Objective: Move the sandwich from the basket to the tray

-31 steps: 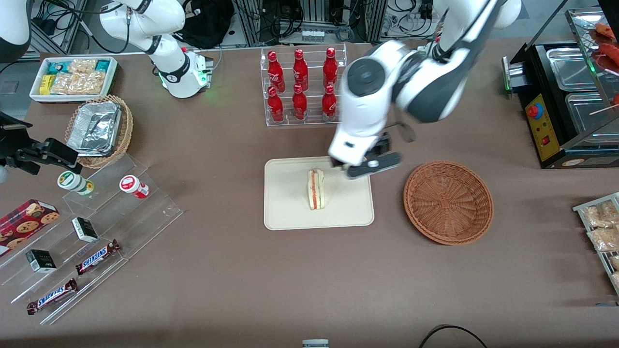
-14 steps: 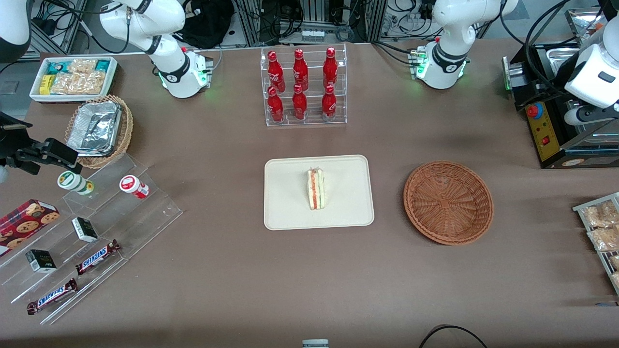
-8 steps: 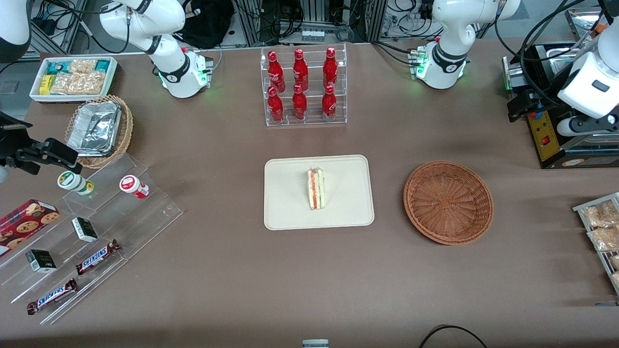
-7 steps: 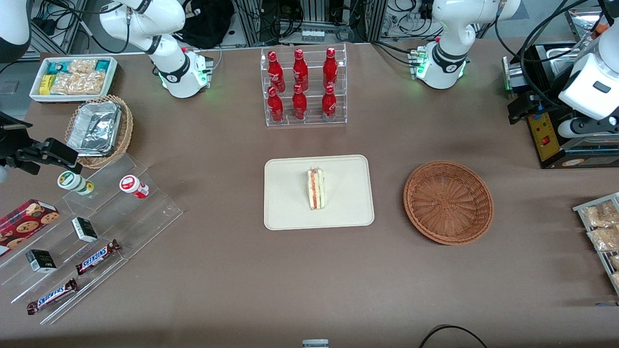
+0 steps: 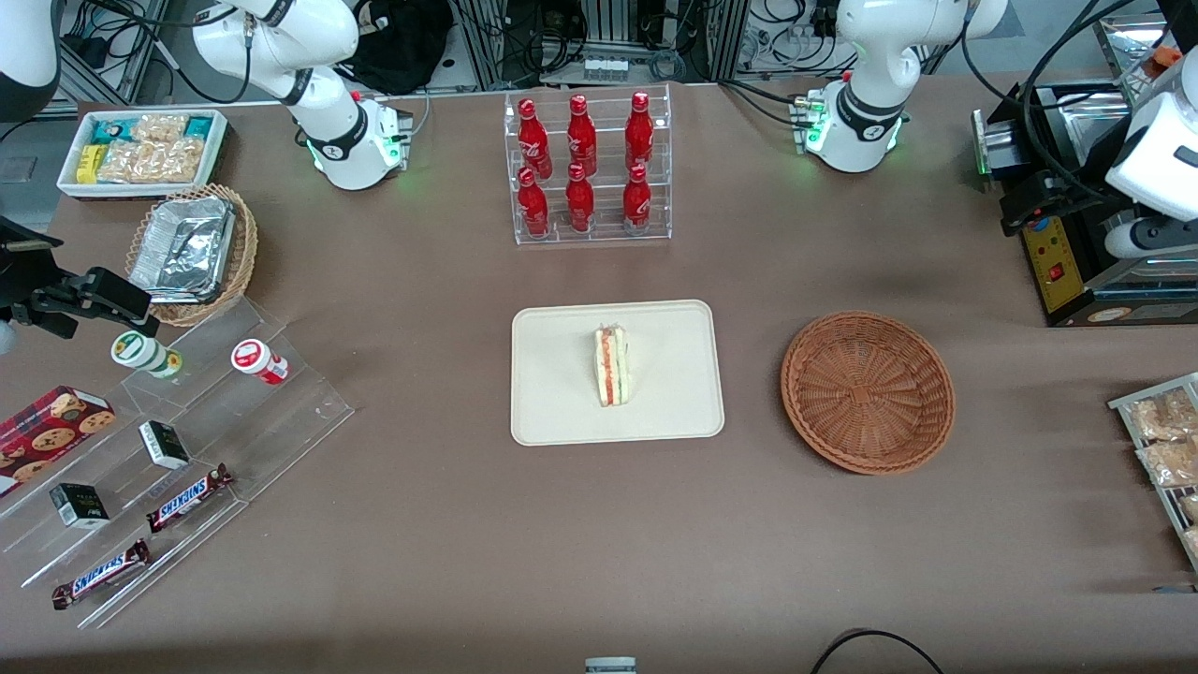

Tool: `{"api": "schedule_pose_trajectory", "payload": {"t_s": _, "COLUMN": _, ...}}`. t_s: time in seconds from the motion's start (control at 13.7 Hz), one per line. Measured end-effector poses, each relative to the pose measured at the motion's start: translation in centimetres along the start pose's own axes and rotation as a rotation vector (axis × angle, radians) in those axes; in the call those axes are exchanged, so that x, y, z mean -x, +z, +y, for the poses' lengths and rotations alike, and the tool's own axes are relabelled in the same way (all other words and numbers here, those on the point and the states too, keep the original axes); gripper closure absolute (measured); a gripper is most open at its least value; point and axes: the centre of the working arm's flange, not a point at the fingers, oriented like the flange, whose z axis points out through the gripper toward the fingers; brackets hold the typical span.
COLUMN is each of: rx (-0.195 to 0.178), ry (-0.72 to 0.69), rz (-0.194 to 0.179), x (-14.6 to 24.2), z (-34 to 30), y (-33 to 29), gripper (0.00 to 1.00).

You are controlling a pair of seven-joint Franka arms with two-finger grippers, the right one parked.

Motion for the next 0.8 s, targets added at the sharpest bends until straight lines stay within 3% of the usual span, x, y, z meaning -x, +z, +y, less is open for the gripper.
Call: {"api": "schedule_pose_trajectory", "payload": {"t_s": 0.8, "rx": 0.000, "ry": -0.003, "rz": 0.009, "x": 0.70, "z": -0.19, "y": -0.40, "gripper": 0.00}}
